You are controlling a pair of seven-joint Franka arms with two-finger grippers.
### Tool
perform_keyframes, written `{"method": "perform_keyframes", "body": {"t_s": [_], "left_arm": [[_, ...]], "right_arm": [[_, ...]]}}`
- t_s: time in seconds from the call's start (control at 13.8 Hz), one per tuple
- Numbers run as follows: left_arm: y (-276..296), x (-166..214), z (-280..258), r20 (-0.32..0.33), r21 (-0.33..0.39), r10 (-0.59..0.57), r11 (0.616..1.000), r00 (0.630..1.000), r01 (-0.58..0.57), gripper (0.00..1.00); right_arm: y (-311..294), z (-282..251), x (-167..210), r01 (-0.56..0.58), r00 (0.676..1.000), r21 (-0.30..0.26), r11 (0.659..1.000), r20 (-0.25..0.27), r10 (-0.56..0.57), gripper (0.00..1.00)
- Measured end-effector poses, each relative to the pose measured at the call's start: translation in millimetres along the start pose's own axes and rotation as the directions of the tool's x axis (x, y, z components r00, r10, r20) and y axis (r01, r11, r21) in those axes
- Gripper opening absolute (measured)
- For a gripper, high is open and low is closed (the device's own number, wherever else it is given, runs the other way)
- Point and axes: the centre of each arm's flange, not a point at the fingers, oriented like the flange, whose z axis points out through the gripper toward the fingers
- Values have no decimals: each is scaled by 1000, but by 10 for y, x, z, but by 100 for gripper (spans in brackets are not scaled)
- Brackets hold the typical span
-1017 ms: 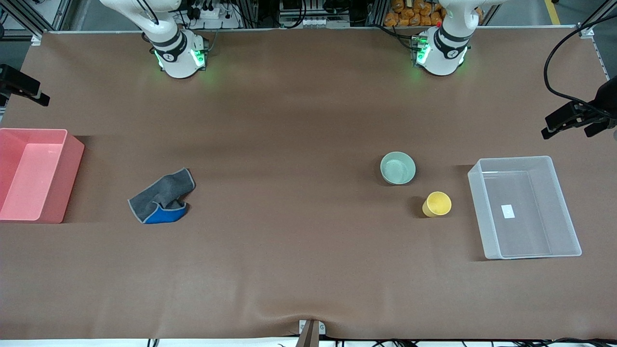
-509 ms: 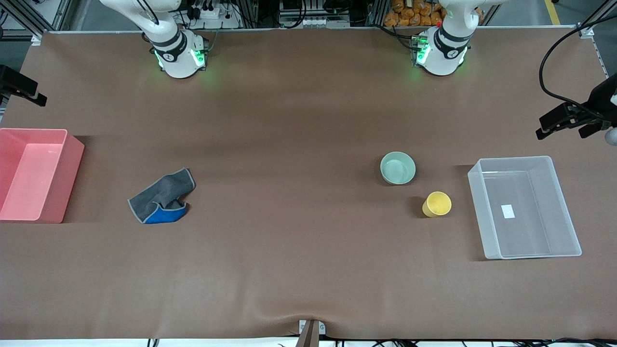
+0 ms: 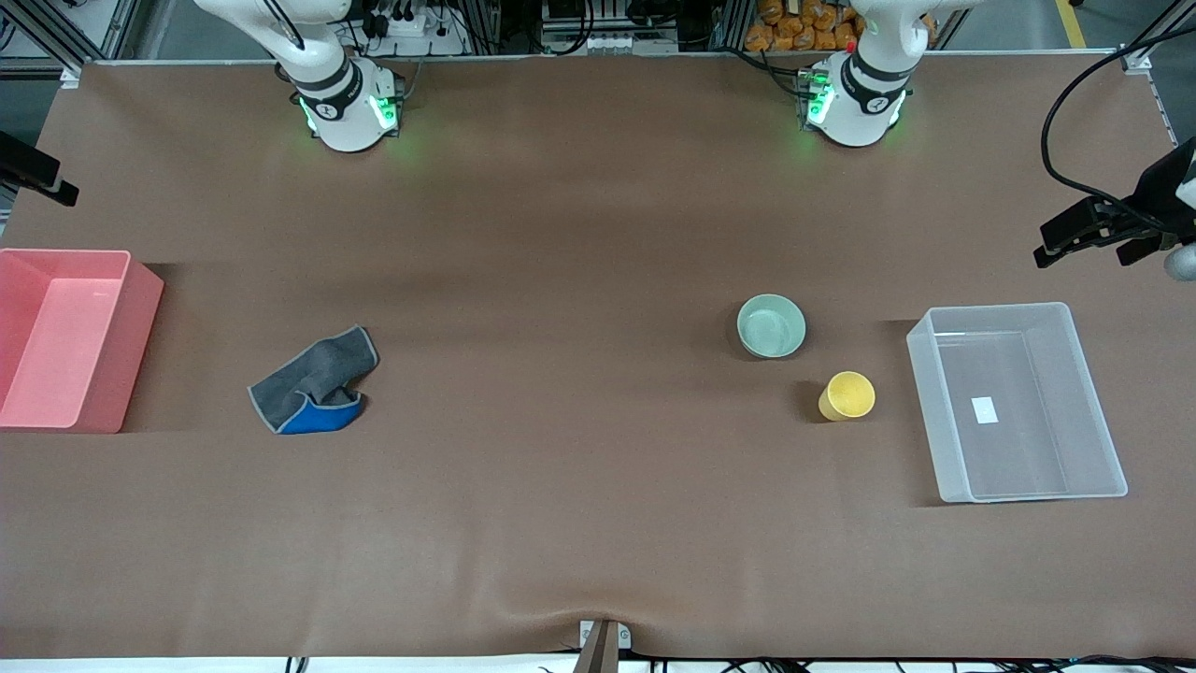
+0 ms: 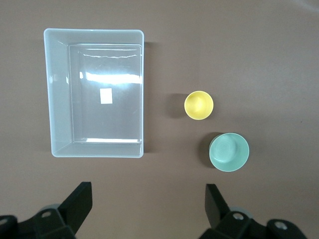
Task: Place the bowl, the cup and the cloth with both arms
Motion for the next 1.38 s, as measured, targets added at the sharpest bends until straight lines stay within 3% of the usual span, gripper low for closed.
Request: {"method": "perform_keyframes", "body": {"t_s": [0.51, 1.38], "left_arm": [[9, -2, 0, 1, 0, 1, 1000, 1000, -1, 100], [67, 23, 83, 20, -1, 12, 1000, 1000, -12, 100]], "right_arm": [[-44, 440, 329, 10, 997, 1, 1000, 74, -10, 100], [-288, 1246, 868, 53, 988, -2, 999, 144, -52, 100]]}}
